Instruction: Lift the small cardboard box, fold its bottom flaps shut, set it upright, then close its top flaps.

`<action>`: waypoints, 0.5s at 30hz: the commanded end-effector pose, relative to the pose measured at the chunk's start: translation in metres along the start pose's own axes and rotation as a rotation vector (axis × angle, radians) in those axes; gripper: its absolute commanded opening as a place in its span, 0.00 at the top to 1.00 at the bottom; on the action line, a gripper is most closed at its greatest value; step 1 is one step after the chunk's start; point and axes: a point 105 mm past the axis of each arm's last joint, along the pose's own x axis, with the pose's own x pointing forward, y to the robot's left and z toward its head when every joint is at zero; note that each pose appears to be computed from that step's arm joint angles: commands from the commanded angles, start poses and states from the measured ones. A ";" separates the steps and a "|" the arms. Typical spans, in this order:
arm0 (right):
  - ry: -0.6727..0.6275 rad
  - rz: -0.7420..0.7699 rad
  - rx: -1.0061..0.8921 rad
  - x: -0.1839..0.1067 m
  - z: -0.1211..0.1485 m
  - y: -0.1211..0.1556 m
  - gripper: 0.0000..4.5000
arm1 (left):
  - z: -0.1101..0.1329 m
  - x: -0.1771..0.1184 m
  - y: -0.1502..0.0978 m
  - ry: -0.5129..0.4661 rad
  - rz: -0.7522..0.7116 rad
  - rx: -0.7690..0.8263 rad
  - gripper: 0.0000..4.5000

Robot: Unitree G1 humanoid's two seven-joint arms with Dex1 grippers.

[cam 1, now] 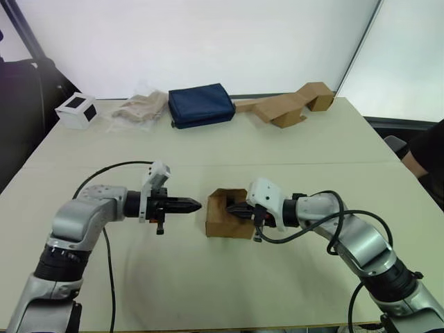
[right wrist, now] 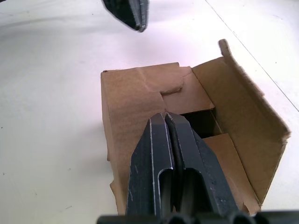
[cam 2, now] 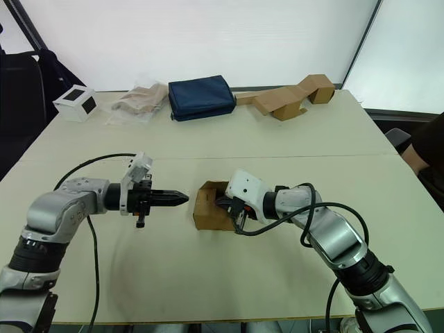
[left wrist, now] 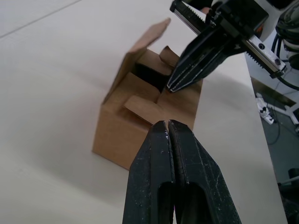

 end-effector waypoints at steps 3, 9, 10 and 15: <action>-0.028 -0.015 -0.025 -0.003 0.008 -0.003 1.00 | 0.006 0.017 -0.009 -0.021 -0.018 0.044 0.99; -0.040 -0.020 -0.018 -0.004 0.011 -0.004 1.00 | -0.003 0.021 -0.009 -0.004 -0.030 0.028 0.99; -0.044 -0.022 -0.017 -0.004 0.012 -0.004 1.00 | -0.007 0.022 -0.009 0.012 -0.032 0.032 0.99; -0.119 -0.016 0.016 -0.011 0.028 -0.006 1.00 | -0.009 0.024 -0.005 0.009 -0.020 0.034 0.99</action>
